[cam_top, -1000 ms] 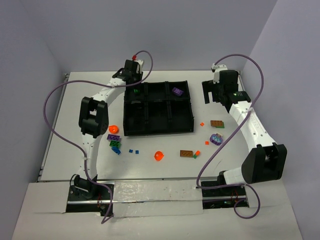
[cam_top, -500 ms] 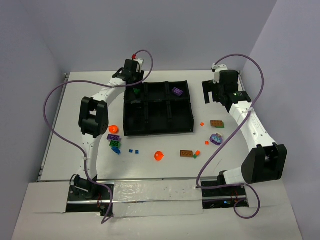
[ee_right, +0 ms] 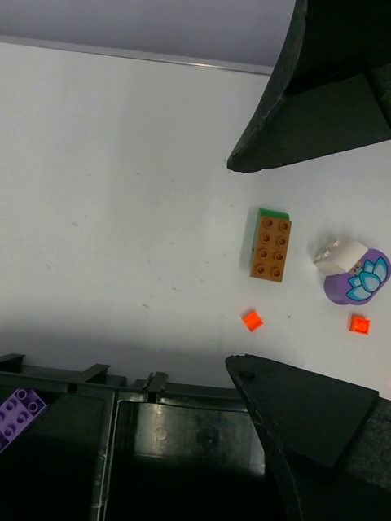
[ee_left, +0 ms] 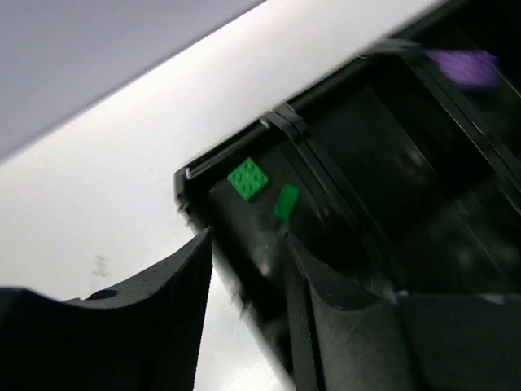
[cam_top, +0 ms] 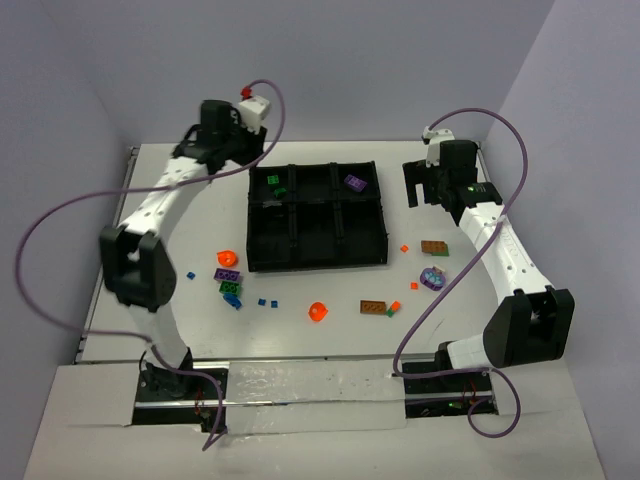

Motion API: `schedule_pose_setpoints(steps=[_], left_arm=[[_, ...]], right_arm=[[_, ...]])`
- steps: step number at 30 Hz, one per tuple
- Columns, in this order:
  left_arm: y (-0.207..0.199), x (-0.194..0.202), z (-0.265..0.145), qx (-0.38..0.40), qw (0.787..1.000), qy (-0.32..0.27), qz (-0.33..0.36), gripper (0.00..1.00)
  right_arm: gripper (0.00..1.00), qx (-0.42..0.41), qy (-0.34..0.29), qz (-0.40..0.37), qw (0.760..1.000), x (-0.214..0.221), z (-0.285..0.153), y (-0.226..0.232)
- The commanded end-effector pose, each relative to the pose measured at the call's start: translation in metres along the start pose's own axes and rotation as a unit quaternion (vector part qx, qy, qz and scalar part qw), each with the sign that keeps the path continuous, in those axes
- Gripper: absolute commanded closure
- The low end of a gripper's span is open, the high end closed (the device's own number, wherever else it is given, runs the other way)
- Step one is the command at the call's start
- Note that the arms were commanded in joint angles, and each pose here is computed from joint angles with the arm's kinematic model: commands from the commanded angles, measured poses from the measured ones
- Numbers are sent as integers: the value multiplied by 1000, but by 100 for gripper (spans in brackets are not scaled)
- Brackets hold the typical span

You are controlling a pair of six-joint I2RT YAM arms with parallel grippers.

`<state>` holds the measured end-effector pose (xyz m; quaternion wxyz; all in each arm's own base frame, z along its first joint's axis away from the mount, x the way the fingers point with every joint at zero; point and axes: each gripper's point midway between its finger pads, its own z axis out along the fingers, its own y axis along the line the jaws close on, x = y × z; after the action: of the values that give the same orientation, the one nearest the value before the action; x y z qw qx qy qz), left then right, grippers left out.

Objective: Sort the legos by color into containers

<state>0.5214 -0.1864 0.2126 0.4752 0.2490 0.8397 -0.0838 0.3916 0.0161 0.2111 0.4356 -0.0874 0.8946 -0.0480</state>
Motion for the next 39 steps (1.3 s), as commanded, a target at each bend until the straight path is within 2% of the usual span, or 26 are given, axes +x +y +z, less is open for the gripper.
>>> schedule_pose_setpoints(steps=[1, 2, 4, 7, 9, 11, 13, 15, 16, 18, 19, 21, 24, 26, 29, 31, 35, 39], left_arm=[[-20, 1, -105, 169, 979, -43, 106, 53], [-23, 22, -119, 193, 971, -27, 135, 54], [-34, 71, -150, 253, 955, 21, 150, 56], [-46, 139, -181, 306, 931, 64, 189, 57], [-54, 178, -195, 324, 912, 80, 240, 58], [-64, 211, -207, 339, 900, 101, 254, 58], [-67, 236, -208, 332, 900, 123, 255, 58], [-67, 251, -205, 314, 911, 147, 222, 56], [-67, 255, -204, 291, 927, 170, 166, 55], [-59, 264, -195, 244, 940, 202, 127, 50], [-60, 265, -196, 234, 943, 212, 106, 50], [-69, 268, -202, 224, 946, 230, 39, 43], [-77, 263, -202, 208, 952, 226, -6, 37], [-81, 259, -194, 177, 958, 225, 5, 26], [-75, 264, -191, 148, 959, 243, 3, 23], [-72, 272, -189, 140, 953, 268, -5, 17], [-71, 284, -183, 130, 946, 295, -13, 13], [-66, 293, -175, 110, 941, 319, -21, 15]], right_arm=[[0, -7, -41, -3, 999, -20, -12, -2], [0, -8, -42, -4, 999, -19, -13, -1], [0, -10, -38, -6, 999, -14, -12, 0], [0, -13, -31, -4, 999, -9, -11, 2], [0, -16, -29, -3, 999, -6, -11, 4], [0, -17, -29, -1, 999, -5, -12, 4], [0, -19, -25, 0, 999, -3, -13, 4], [0, -17, -26, 0, 1000, -4, -16, 3], [0, -15, -26, -1, 1000, -3, -18, 3], [0, -13, -28, -3, 1000, -1, -22, 2], [0, -12, -29, -3, 1000, 0, -23, 2], [0, -8, -28, -2, 1000, 4, -25, 1], [0, -7, -25, 0, 1000, 9, -27, 1], [0, -7, -23, 1, 1000, 11, -27, 1], [0, -6, -25, 1, 1000, 10, -28, 1], [0, -3, -25, -1, 1000, 9, -29, -1], [0, 3, -29, -4, 1000, 8, -32, -3], [0, 8, -29, -5, 1000, 12, -34, -5]])
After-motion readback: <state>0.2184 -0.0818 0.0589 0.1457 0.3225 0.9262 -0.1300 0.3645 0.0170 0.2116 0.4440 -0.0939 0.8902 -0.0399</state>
